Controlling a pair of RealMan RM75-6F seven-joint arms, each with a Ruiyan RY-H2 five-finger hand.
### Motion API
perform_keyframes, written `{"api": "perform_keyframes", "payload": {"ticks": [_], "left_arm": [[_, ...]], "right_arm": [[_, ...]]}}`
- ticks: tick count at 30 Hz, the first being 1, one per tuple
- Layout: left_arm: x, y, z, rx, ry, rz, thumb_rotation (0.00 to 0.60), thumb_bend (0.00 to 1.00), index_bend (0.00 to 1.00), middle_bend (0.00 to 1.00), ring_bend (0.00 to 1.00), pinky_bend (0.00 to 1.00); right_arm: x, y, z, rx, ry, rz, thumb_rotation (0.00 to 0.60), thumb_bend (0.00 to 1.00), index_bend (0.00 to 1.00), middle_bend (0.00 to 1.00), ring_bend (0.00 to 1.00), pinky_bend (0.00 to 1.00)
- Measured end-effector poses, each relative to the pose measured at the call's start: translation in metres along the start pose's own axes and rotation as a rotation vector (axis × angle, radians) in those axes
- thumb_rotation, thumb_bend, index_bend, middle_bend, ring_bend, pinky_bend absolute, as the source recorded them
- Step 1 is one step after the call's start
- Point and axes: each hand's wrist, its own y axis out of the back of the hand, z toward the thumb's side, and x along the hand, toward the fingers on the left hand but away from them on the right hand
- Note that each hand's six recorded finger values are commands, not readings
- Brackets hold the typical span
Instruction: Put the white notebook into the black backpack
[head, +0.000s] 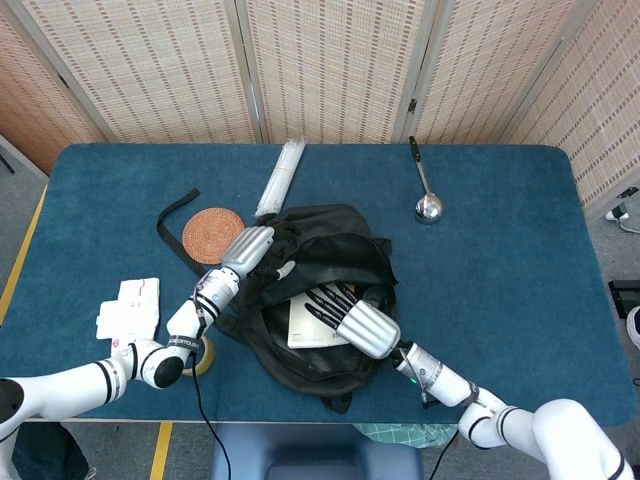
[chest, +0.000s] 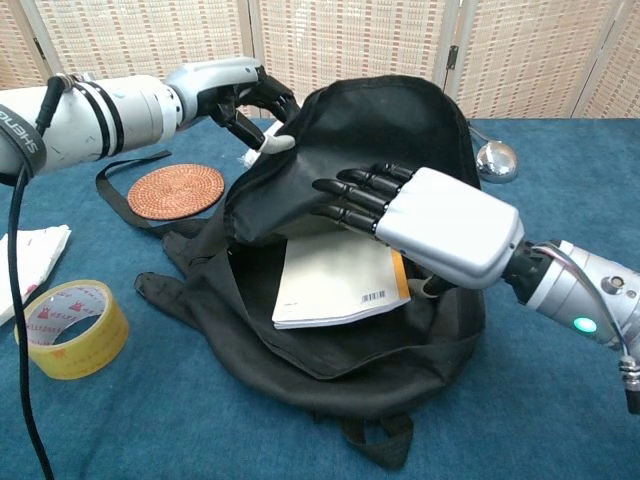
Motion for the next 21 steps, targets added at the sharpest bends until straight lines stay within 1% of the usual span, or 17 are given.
{"api": "perform_keyframes", "payload": {"ticks": [6,8,11,14,17,19,21], "left_arm": [[-0.003,-0.003,0.003,0.006,-0.012,-0.012,0.6,0.47,0.53,0.29,0.21,0.0],[-0.006,-0.005,0.005,0.011,-0.017,-0.024,0.6,0.45,0.47,0.27,0.18,0.0],[-0.011,-0.009,0.009,0.025,-0.026,-0.059,0.6,0.38,0.33,0.21,0.14,0.0],[-0.019,-0.011,0.013,0.03,-0.038,-0.091,0.6,0.35,0.26,0.19,0.12,0.0],[-0.029,-0.008,0.016,0.026,-0.049,-0.103,0.6,0.34,0.24,0.19,0.12,0.0],[-0.037,-0.001,0.015,0.022,-0.051,-0.093,0.6,0.35,0.24,0.19,0.12,0.0],[-0.045,0.009,0.008,0.019,-0.042,-0.07,0.6,0.35,0.24,0.19,0.13,0.0]], "right_arm": [[0.029,0.021,-0.015,0.008,-0.009,-0.001,0.6,0.06,0.0,0.0,0.02,0.0],[0.042,0.029,-0.021,0.013,-0.016,-0.001,0.6,0.06,0.0,0.0,0.03,0.0],[0.067,0.041,-0.034,0.017,-0.04,0.004,0.6,0.05,0.0,0.0,0.04,0.0],[0.091,0.053,-0.047,0.019,-0.082,0.01,0.6,0.05,0.0,0.0,0.04,0.0],[0.112,0.064,-0.059,0.027,-0.134,0.011,0.6,0.05,0.0,0.0,0.06,0.0],[0.122,0.068,-0.067,0.021,-0.166,0.018,0.6,0.05,0.0,0.01,0.07,0.0],[0.127,0.069,-0.074,0.0,-0.192,0.026,0.6,0.1,0.0,0.01,0.09,0.0]]}}
